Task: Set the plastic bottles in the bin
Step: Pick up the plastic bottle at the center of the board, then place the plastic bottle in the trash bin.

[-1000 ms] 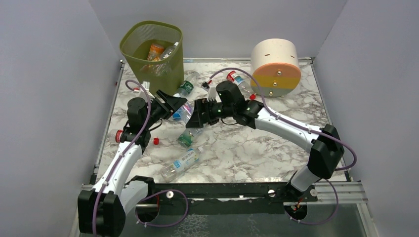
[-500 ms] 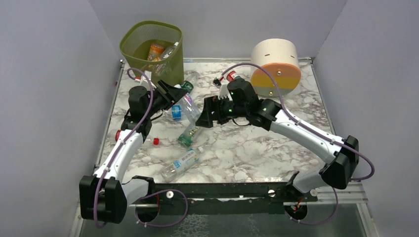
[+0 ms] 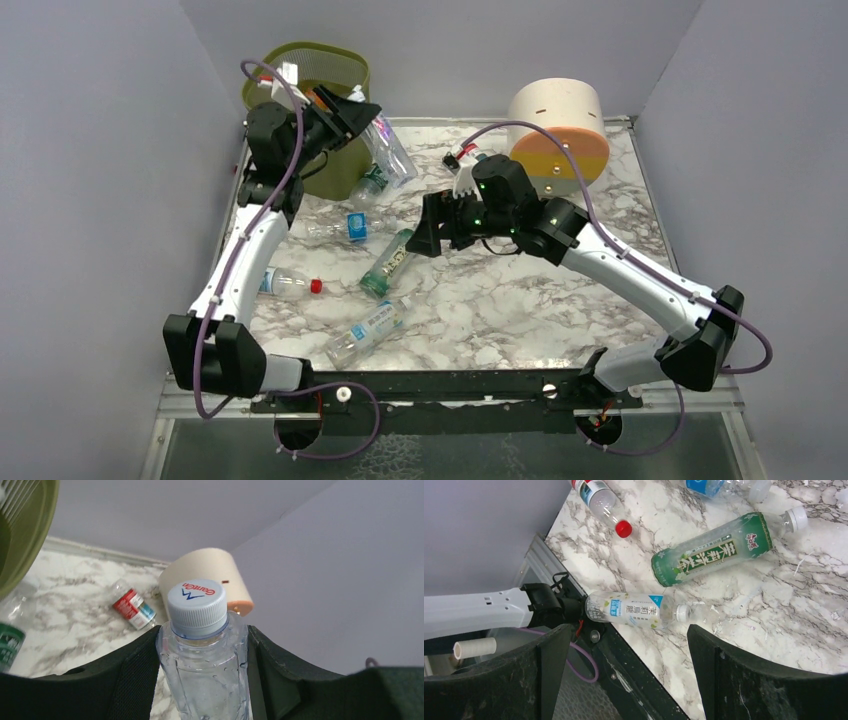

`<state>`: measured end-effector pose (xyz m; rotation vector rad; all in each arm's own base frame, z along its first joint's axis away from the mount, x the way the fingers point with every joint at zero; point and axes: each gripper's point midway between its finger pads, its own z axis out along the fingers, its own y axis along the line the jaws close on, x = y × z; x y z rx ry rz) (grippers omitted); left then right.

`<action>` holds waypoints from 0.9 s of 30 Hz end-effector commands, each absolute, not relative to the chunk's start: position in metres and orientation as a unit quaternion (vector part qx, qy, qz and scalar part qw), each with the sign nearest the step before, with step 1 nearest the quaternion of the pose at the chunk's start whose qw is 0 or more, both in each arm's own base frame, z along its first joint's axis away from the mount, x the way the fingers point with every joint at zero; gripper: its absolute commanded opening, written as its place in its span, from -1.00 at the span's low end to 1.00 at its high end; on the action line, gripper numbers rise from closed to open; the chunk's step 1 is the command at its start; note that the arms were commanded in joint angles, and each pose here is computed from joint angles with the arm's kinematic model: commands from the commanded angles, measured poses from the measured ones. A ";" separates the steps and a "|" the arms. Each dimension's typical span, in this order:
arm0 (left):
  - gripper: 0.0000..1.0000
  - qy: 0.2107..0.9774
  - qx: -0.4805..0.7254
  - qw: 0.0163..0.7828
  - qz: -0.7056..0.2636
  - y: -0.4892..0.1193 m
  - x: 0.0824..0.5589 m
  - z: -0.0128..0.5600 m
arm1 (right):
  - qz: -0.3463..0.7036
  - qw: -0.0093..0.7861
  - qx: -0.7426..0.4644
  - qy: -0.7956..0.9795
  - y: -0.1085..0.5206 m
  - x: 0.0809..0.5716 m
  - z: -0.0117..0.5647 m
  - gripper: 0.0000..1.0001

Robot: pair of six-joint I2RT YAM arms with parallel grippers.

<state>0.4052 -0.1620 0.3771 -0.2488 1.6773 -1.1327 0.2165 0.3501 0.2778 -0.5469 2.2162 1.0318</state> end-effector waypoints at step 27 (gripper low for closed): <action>-0.21 0.558 -0.120 0.770 -0.287 0.033 0.567 0.523 | 0.380 0.295 -0.239 0.843 0.333 0.197 0.266 0.79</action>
